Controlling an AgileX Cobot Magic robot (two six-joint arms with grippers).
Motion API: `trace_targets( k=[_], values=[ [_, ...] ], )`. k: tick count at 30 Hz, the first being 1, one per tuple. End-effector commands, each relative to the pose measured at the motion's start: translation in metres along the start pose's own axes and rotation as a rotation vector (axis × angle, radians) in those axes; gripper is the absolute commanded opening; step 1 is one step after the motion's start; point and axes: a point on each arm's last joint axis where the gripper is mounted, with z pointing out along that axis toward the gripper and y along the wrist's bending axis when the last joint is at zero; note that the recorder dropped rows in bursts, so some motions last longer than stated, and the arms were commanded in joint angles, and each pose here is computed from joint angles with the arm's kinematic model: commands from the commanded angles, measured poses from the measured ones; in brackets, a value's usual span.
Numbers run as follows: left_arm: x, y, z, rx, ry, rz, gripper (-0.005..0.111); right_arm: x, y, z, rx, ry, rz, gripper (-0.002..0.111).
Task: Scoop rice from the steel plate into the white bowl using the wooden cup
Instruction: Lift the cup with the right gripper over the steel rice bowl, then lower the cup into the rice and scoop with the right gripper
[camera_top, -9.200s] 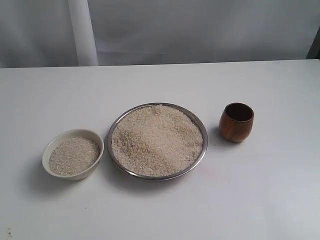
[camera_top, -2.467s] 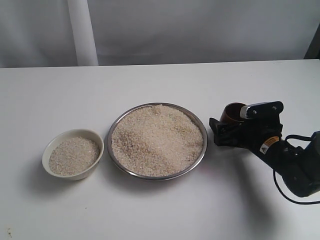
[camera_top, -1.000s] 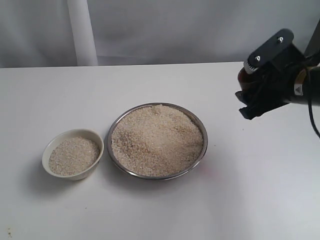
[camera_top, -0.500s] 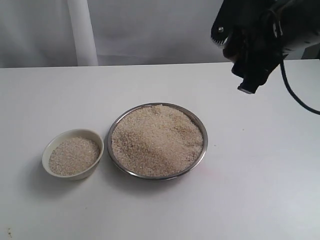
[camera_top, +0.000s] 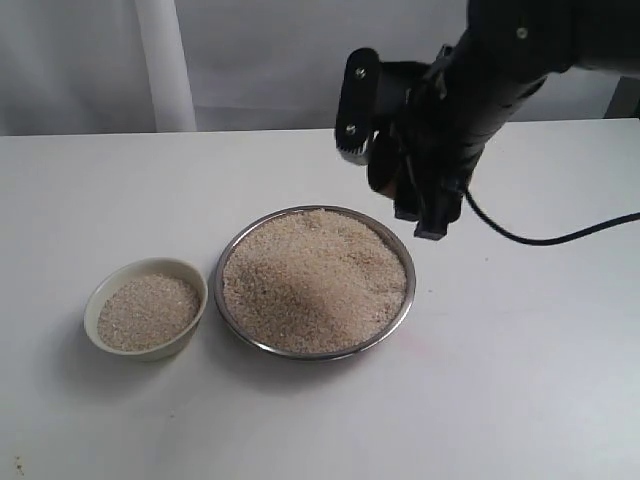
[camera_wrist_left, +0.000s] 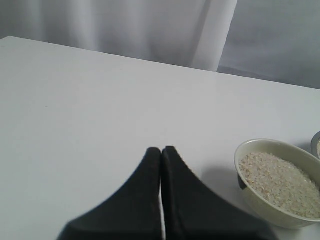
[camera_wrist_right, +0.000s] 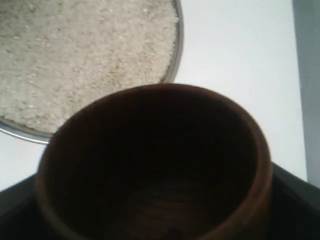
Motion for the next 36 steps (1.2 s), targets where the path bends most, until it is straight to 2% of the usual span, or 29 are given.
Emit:
trace_targets(
  k=[1,7,11,17,21,28,36],
  values=[
    [-0.002,0.000,-0.001,0.002,-0.012,0.001,0.000,-0.016,0.016,0.018,-0.040,0.060,-0.114,0.000],
    [-0.002,0.000,-0.001,0.002,-0.012,0.001,0.000,-0.025,0.029,0.038,-0.012,0.216,-0.326,0.000],
    [-0.002,0.000,-0.001,0.002,-0.012,0.001,0.000,-0.038,0.026,0.050,0.009,0.325,-0.410,0.000],
    [-0.002,0.000,-0.001,0.002,-0.012,0.001,0.000,-0.063,0.011,0.070,0.040,0.372,-0.426,0.000],
    [-0.002,0.000,-0.001,0.002,-0.012,0.001,0.000,-0.071,0.012,0.091,0.019,0.393,-0.448,0.000],
    [-0.002,0.000,-0.001,0.002,-0.012,0.001,0.000,-0.069,0.025,0.125,-0.049,0.444,-0.528,0.000],
    [-0.002,0.000,-0.001,0.002,-0.012,0.001,0.000,-0.066,0.031,0.142,-0.063,0.481,-0.567,0.000]
  ],
)
